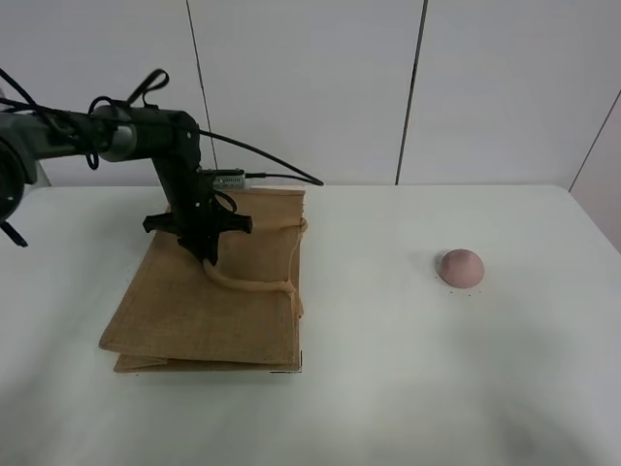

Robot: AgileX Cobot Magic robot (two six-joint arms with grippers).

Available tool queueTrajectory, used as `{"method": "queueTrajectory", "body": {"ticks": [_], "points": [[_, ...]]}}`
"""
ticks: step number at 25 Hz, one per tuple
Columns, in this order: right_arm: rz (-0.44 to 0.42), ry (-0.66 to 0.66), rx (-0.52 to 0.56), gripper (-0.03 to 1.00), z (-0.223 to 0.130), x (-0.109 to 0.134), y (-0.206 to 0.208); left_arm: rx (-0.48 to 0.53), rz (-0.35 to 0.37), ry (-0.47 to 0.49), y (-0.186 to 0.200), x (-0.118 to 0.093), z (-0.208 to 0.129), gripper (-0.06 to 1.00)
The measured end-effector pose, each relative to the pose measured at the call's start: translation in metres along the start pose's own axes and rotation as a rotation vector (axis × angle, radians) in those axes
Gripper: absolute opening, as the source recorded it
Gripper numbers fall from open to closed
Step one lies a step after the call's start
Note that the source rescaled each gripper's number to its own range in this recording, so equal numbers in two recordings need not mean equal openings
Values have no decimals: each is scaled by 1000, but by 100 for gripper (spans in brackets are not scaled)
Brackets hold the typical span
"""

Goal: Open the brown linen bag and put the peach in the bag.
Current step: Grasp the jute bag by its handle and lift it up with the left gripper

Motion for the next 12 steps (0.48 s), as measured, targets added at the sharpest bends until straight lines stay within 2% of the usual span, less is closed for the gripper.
{"method": "queueTrajectory", "body": {"ticks": [5,9,12], "points": [[0,0,0,100,0,0,0,-125,-16,-29,76,-3,10,1],[0,0,0,100,0,0,0,-189,-27,-57,131,-5,12,1],[0,0,0,100,0,0,0,-287,-47,-66,168,-6,10,1]]}}
Point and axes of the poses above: a point on each arm's last joint axis where the gripper is mounted, y pointing back along that axis away from the gripper, x along the wrist's bending axis when the last joint is at zero, z = x × y, the point moved 2 cm from there along -y, pointing out along that axis toward the gripper, and after that the axes turned 3 degrees about -y, right-handed, at the moved point
